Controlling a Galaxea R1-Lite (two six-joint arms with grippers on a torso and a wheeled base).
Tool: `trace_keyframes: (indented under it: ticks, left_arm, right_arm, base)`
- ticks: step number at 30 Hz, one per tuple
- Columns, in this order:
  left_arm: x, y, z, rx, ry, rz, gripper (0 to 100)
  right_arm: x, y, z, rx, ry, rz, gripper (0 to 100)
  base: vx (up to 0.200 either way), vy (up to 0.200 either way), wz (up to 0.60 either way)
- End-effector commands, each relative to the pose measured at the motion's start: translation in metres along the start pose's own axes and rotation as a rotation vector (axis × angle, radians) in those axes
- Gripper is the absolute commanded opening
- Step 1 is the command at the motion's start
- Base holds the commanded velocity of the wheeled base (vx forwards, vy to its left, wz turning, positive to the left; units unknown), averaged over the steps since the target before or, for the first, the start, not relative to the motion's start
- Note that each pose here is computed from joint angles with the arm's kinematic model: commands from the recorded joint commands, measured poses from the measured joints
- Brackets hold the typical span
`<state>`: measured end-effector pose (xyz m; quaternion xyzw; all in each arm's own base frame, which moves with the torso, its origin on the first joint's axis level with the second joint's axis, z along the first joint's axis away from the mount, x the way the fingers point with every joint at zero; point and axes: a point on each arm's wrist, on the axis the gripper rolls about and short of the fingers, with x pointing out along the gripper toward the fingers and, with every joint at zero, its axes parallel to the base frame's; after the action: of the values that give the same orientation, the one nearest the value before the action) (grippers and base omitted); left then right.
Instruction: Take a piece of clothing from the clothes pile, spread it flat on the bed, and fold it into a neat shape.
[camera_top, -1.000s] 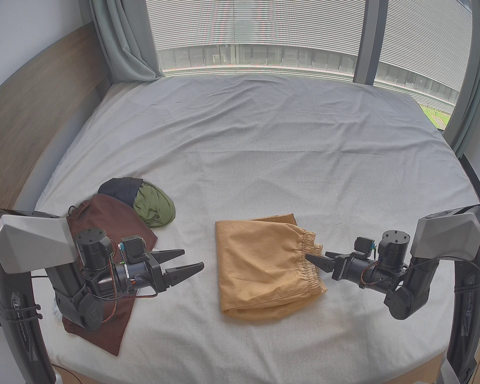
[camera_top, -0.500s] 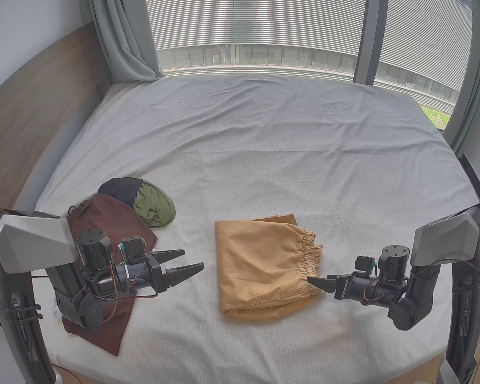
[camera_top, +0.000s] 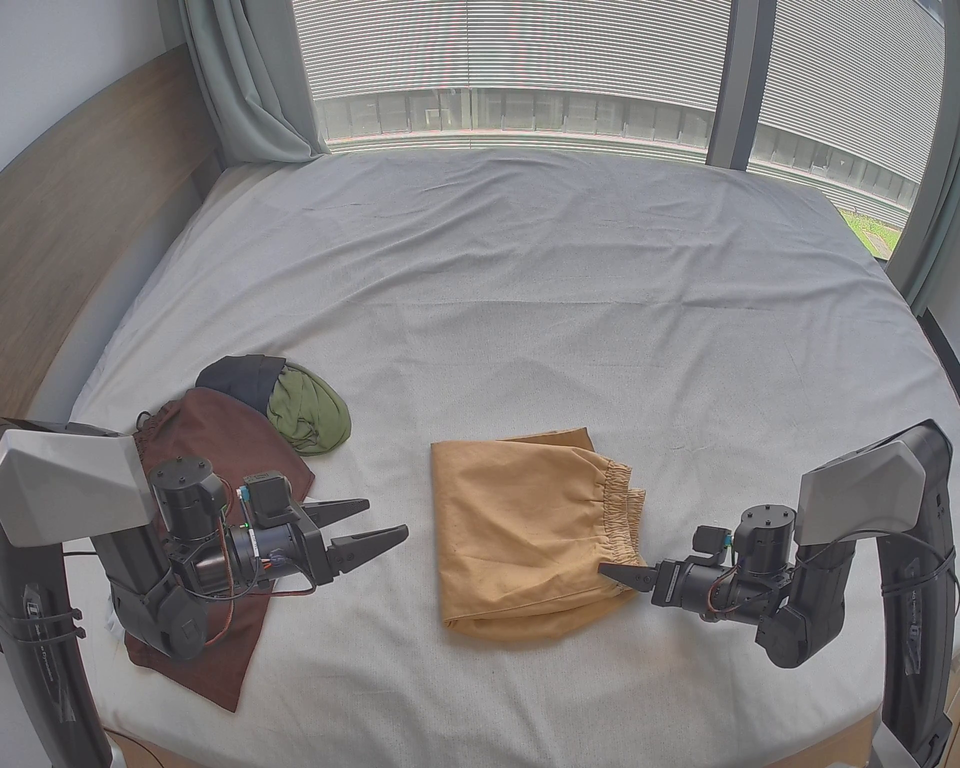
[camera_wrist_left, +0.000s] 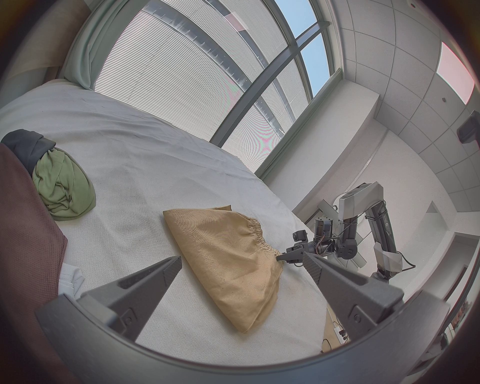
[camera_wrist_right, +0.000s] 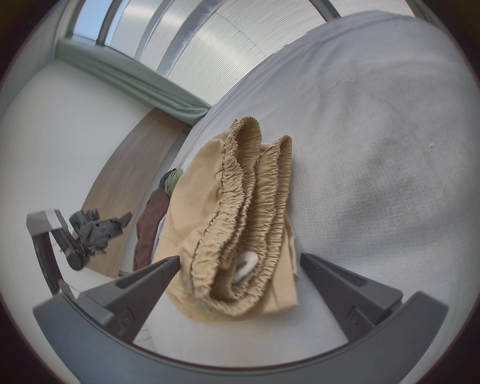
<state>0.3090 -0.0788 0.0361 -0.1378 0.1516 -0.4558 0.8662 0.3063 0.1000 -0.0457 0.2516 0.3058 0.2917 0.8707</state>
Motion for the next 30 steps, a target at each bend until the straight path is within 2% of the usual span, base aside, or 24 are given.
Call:
trace_keyframes:
  ticks: [1,6,25,26,30]
  left_arm:
    - [0.0000,0.0000,0.0003,0.001,-0.001,0.000,100]
    - [0.0000,0.0000,0.0003,0.001,-0.001,0.000,100]
    - [-0.0004,0.0003,0.0003,0.004,-0.002,0.001,100]
    - [-0.0004,0.0003,0.0003,0.004,-0.002,0.000,100]
    - [-0.0004,0.0003,0.0003,0.004,-0.002,0.000,100]
  right_arm:
    - [0.0170,0.0064,-0.0001,0.061,-0.004,0.040,100]
    - [0.0193,0.0105,-0.0001,0.094,-0.002,0.052,100]
    - [0.0251,0.0152,-0.0008,0.084,-0.011,0.055,100]
    - [0.0248,0.0155,-0.0016,0.085,-0.008,0.054,0]
    - [0.0243,0.0160,-0.0033,0.086,-0.001,0.053,0]
  base:
    - [0.000,0.000,0.00]
    - [0.000,0.000,0.00]
    - [0.000,0.000,0.00]
    - [0.000,0.000,0.00]
    - [0.000,0.000,0.00]
